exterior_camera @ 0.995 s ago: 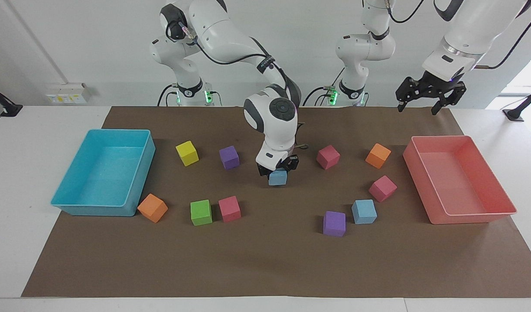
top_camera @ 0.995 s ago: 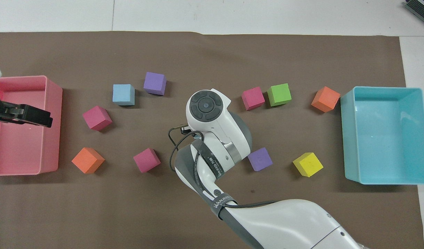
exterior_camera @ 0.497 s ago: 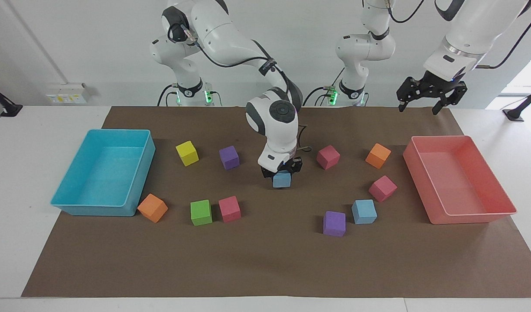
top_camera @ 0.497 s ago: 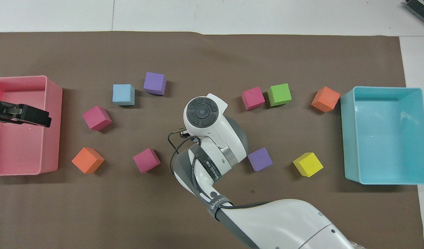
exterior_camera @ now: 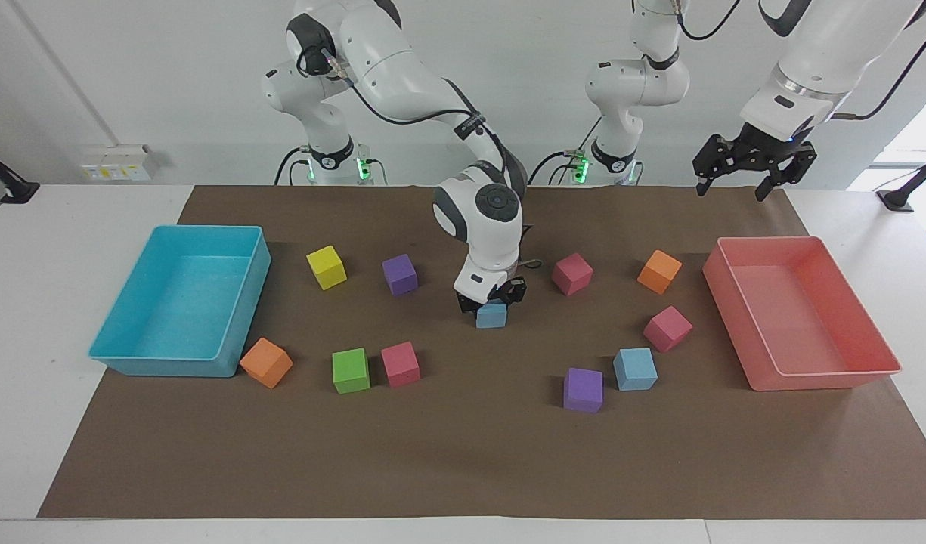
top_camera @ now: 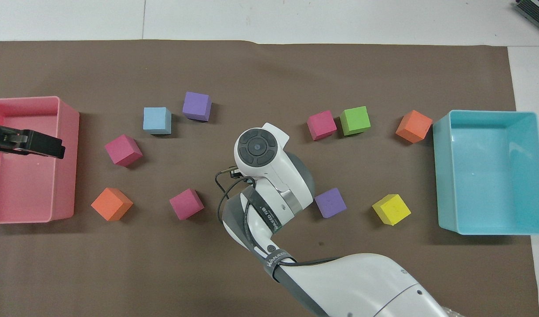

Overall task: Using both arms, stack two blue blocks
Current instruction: 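Carry the light-blue cube with the right gripper toward the table center, then release the cube with the right gripper while the left gripper reaches out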

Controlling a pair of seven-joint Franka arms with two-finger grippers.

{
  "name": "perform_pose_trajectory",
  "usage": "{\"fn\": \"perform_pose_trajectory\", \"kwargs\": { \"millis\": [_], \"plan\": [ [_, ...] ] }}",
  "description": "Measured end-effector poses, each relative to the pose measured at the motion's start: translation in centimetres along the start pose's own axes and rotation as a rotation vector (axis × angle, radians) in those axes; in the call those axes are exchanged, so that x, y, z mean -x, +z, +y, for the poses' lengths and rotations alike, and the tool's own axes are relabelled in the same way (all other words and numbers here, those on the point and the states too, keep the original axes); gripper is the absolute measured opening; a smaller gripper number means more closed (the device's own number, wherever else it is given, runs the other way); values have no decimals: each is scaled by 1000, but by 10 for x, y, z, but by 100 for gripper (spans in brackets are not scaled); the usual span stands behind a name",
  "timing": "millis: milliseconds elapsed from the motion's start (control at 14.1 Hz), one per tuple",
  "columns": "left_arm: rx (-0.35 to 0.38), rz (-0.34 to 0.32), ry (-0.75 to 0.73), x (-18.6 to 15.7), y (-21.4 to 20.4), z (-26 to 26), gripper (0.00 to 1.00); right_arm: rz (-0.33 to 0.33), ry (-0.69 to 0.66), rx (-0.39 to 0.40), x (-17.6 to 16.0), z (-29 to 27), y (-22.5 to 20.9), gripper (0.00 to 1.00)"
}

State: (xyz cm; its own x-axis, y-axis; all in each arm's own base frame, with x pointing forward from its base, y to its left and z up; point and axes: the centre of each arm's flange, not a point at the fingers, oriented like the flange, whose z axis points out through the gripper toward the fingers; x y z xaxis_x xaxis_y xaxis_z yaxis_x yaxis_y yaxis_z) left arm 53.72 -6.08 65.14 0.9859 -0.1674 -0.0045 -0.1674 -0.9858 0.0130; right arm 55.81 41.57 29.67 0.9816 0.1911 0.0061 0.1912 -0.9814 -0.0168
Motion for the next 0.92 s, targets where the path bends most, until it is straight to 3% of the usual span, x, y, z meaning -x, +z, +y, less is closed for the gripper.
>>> {"fn": "perform_pose_trajectory", "kwargs": {
  "millis": [71,284,924],
  "plan": [
    [0,6,0,-1,-1,0,100,0,0,0,0,0,0,70],
    [-1,23,1,-3,-2,0,100,4,0,-2,-1,0,-1,100],
    [-3,54,4,-8,-2,1,100,62,22,-35,-9,37,-93,100]
  ]
}}
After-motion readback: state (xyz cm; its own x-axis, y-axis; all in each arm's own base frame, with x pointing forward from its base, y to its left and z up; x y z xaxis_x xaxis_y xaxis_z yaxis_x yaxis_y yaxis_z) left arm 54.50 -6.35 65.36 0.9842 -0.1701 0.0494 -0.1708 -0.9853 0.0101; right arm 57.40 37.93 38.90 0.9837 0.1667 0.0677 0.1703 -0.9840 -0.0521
